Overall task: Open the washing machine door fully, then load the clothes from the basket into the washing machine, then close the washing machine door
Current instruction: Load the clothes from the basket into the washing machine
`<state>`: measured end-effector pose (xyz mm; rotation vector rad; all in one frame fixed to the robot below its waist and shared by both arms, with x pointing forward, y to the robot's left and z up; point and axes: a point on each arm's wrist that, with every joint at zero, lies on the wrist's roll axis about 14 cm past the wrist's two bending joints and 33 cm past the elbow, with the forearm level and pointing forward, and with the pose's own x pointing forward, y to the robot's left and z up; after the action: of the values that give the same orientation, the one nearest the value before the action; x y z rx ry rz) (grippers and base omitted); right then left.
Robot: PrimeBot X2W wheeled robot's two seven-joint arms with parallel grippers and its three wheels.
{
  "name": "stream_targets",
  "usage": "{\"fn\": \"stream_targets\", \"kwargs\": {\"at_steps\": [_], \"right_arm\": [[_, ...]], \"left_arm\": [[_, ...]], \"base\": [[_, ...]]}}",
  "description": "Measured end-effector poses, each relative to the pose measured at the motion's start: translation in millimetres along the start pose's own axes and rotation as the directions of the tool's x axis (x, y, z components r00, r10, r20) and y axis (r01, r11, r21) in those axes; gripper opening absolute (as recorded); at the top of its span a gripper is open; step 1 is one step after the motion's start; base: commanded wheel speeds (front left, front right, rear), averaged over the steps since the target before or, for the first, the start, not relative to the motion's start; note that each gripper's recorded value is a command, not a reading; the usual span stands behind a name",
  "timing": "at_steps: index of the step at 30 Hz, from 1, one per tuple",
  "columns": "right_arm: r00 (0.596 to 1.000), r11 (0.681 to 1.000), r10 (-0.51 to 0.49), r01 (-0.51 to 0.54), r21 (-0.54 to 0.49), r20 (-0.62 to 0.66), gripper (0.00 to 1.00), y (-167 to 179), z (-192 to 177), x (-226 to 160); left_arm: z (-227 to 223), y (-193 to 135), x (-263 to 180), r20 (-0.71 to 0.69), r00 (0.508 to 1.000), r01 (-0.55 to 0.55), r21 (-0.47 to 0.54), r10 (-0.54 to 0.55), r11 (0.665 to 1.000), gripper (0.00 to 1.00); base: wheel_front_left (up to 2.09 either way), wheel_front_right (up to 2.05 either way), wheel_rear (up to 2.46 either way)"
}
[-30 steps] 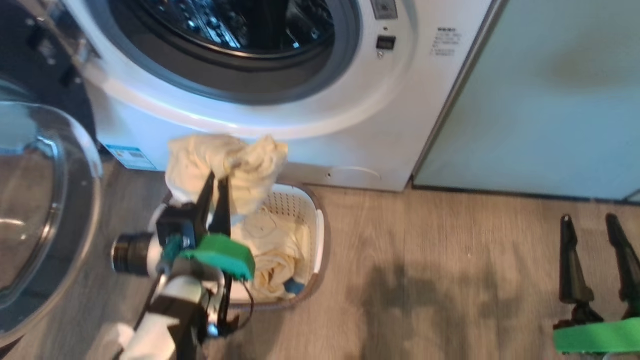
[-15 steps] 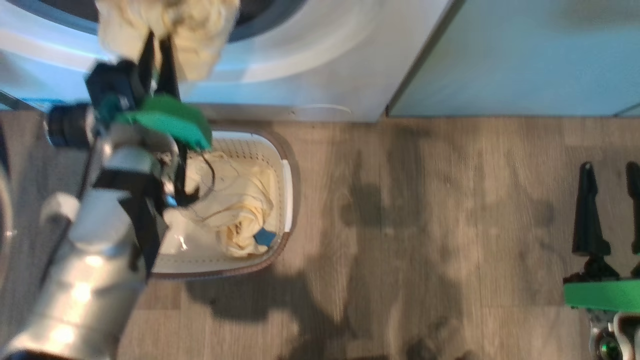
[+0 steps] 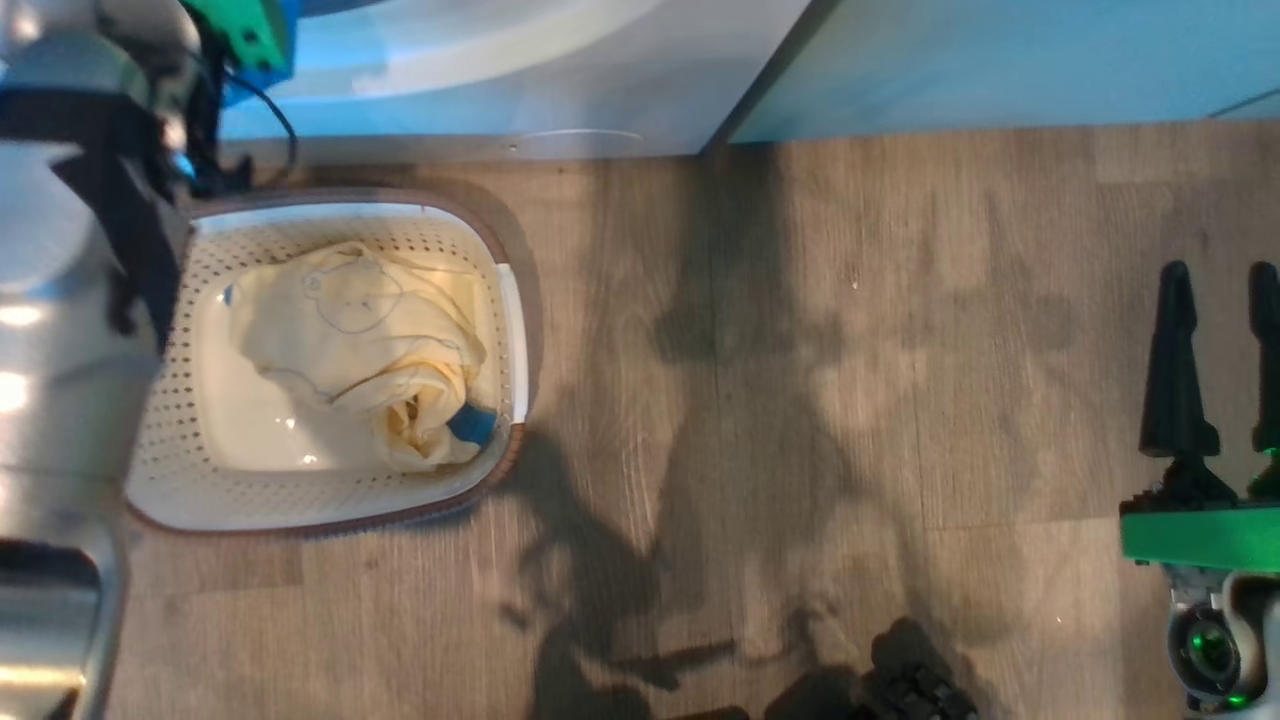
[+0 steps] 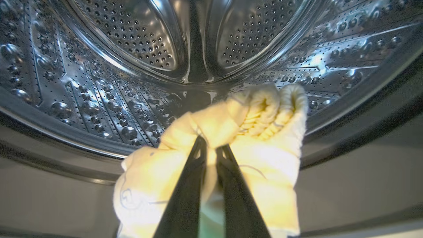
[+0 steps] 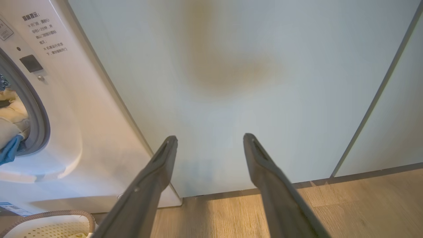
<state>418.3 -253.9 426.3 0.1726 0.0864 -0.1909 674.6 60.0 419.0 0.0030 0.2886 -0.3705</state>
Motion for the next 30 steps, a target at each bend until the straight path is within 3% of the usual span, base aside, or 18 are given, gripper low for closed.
{"fn": "stream_targets", "kwargs": {"at_steps": [10, 21, 25, 26, 27, 28, 30], "right_arm": [[0.999, 1.000, -0.015, 0.015, 0.002, -0.032, 1.00, -5, -10, 2], [0.996, 0.998, -0.056, 0.056, -0.006, -0.063, 1.00, -18, -21, 2], [0.996, 0.998, -0.058, 0.058, 0.001, -0.063, 1.00, -19, -21, 4], [0.997, 0.998, -0.056, 0.056, 0.002, -0.061, 1.00, -18, -21, 6], [0.997, 0.999, -0.053, 0.054, 0.002, -0.058, 1.00, -18, -21, 7], [0.997, 0.999, -0.051, 0.052, 0.003, -0.056, 1.00, -17, -20, 8], [0.997, 0.999, -0.049, 0.049, 0.003, -0.056, 1.00, -17, -21, 10]], "left_arm": [[21, 19, 35, -0.011, 0.999, -0.030, 0.007, 0.030, 1.000, 0.00], [63, 33, 62, 0.208, 0.974, -0.084, -0.036, 0.089, 0.996, 0.00], [57, 43, 65, 0.200, 0.972, -0.114, -0.057, 0.124, 0.992, 0.00], [53, 44, 66, 0.187, 0.974, -0.119, -0.057, 0.127, 0.991, 0.25], [48, 45, 66, 0.174, 0.976, -0.122, -0.063, 0.131, 0.991, 0.87], [44, 46, 67, 0.163, 0.978, -0.123, -0.073, 0.134, 0.990, 1.00], [40, 48, 67, 0.157, 0.978, -0.126, -0.081, 0.138, 0.989, 1.00]], "base": [[0.00, 0.00, 0.00], [0.00, 0.00, 0.00], [0.00, 0.00, 0.00], [0.00, 0.00, 0.00], [0.00, 0.00, 0.00], [0.00, 0.00, 0.00], [0.00, 0.00, 0.00]]}}
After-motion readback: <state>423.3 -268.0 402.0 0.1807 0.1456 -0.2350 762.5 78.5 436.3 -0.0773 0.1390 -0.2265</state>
